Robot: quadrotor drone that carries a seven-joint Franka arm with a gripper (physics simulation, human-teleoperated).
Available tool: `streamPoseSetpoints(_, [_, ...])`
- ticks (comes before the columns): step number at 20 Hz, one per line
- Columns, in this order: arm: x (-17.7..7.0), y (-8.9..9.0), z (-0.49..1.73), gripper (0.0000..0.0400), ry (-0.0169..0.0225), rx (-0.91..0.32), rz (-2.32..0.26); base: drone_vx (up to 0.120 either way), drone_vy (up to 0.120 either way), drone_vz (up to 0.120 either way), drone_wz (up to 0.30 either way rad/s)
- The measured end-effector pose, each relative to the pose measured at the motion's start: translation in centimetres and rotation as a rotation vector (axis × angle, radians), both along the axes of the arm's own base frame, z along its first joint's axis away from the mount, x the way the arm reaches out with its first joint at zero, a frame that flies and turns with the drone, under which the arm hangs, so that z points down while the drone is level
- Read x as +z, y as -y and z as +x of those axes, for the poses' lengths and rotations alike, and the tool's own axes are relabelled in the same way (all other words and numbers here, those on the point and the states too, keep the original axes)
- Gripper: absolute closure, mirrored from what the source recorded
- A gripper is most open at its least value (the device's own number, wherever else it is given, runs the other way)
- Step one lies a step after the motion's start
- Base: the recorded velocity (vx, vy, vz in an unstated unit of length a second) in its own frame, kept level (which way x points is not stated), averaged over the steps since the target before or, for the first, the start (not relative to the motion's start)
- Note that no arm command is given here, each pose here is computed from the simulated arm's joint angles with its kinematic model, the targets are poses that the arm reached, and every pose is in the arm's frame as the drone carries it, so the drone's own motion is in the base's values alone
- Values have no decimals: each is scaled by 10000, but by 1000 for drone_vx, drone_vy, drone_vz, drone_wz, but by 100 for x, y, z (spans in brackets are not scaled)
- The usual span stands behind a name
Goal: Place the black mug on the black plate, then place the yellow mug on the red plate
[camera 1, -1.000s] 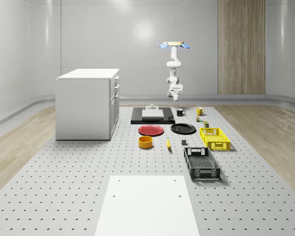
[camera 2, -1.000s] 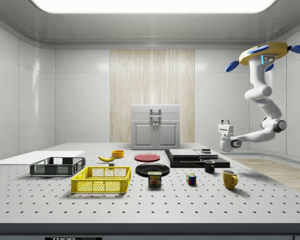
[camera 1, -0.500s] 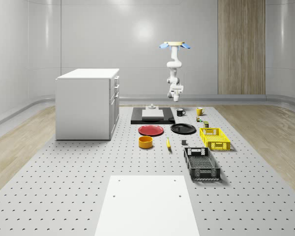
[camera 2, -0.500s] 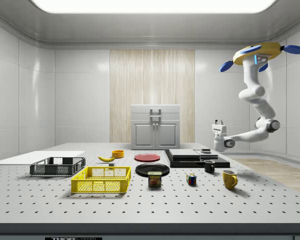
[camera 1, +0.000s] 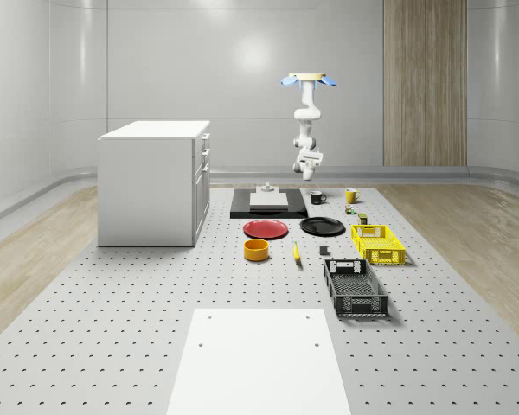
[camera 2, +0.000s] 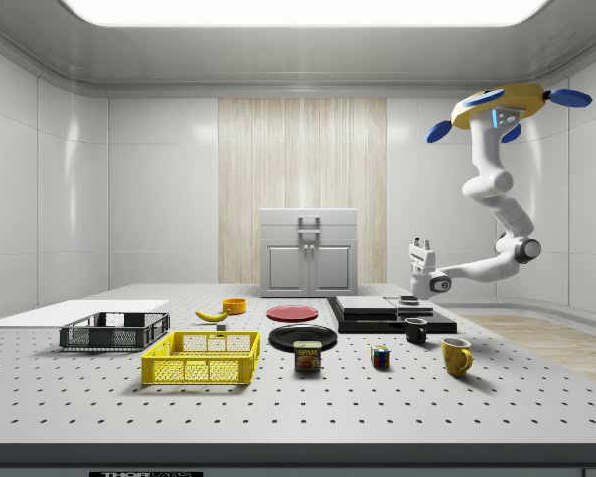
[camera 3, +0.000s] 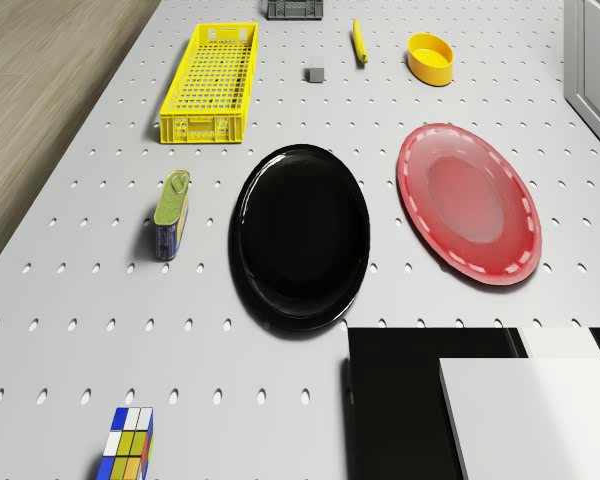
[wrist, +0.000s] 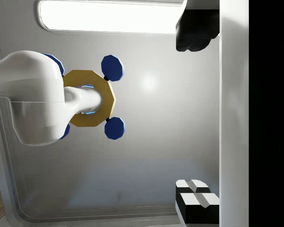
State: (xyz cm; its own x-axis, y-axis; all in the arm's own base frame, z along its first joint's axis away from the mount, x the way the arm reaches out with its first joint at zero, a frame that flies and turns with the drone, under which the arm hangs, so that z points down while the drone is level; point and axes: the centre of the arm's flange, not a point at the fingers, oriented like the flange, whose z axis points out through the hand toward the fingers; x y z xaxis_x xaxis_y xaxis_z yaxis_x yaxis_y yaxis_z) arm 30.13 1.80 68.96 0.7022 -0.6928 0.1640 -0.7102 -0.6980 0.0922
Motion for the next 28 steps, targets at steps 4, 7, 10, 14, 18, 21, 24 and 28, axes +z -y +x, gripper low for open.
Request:
streamPoseSetpoints(4, [-47, -166, -1, 0, 27, -51, -1737, 30, 0, -50, 0])
streamPoseSetpoints(7, [-150, -365, 0, 0, 42, -119, -3992, 0, 0, -80, 0])
streamPoseSetpoints(10, [-386, -612, 6, 0, 49, -225, -7430, 0, 0, -107, 0])
streamPoseSetpoints(14, [-981, -806, 25, 0, 39, -434, -13823, 50, 0, -120, 0])
streamPoseSetpoints(18, [-1584, -601, 46, 0, 13, -662, -20366, 120, 0, -120, 0])
streamPoseSetpoints(21, [-1822, -342, 54, 0, -8, -770, -23937, 120, 0, -120, 0])
streamPoseSetpoints(24, [-1923, -139, 56, 0, -21, -812, -26235, 67, -107, -80, 0])
streamPoseSetpoints(28, [-1969, 23, 56, 0, -29, -816, -27942, 0, -120, -30, 0])
